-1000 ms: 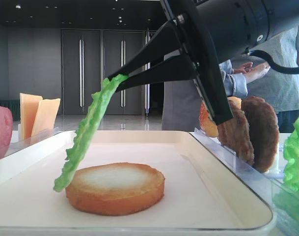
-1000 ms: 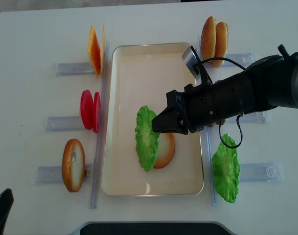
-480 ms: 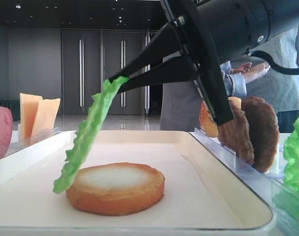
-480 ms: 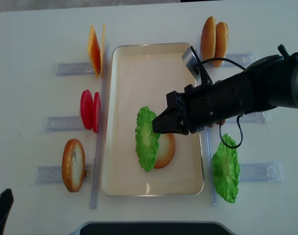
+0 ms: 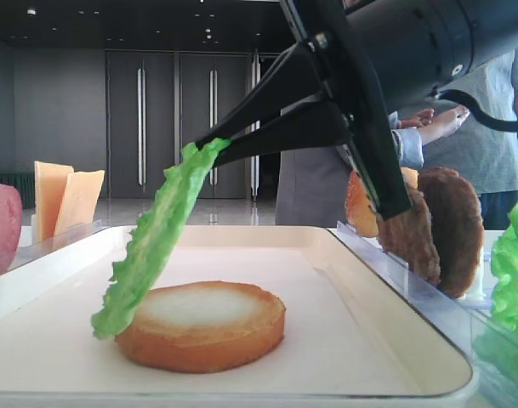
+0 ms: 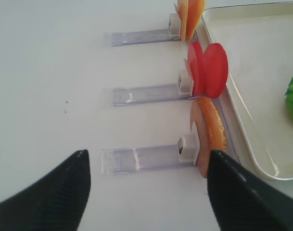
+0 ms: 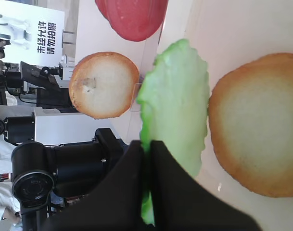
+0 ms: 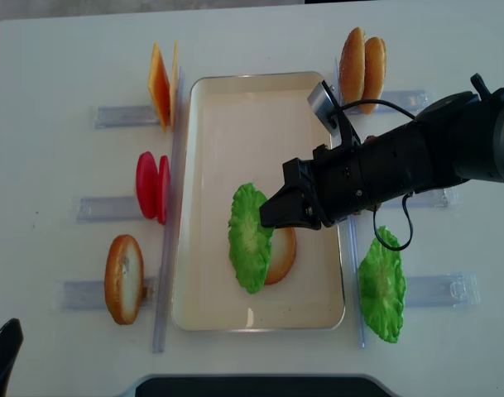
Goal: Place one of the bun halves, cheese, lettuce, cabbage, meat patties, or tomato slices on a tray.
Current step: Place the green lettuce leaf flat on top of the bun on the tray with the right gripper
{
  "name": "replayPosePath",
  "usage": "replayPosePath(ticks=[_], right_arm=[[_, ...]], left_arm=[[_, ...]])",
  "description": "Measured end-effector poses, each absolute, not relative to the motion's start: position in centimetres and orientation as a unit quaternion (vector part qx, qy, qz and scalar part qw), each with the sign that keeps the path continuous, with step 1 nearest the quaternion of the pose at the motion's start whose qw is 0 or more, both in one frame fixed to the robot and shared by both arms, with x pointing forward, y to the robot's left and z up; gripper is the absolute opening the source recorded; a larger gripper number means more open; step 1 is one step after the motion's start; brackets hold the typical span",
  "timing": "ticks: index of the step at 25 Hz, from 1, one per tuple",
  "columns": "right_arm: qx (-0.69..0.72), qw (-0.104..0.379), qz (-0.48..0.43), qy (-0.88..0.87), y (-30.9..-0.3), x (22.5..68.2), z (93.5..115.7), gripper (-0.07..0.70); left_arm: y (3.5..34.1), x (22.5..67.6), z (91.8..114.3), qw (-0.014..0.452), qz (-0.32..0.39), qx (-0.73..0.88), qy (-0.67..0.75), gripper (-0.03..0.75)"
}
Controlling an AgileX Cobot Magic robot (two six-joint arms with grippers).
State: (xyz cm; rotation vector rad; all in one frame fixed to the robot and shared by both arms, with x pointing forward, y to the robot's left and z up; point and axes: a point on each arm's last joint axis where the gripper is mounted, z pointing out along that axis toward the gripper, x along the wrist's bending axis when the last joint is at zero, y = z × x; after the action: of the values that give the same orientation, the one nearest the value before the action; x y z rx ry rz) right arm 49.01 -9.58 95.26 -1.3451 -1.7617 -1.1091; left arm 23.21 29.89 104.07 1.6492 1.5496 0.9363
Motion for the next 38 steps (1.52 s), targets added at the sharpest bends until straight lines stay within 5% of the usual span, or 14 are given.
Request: replayPosePath(ticks=[18, 28, 38], right_arm=[[-0.510, 0.314, -0.422, -0.681, -10.3, 49.3, 95.1, 0.090], [-0.481, 0.300, -0.423, -0.707, -10.3, 49.2, 95.0, 0.398], [-0.456, 0.260, -0.407, -0.748, -10.9, 48.7, 95.8, 0.541]], left_arm=[[29.9, 23.2, 104.1, 0.339, 0.360, 0.633, 0.595, 0.575], [29.9, 23.2, 104.1, 0.339, 0.360, 0.633, 0.595, 0.575], [29.9, 23.2, 104.1, 0.339, 0.360, 0.633, 0.595, 0.575]])
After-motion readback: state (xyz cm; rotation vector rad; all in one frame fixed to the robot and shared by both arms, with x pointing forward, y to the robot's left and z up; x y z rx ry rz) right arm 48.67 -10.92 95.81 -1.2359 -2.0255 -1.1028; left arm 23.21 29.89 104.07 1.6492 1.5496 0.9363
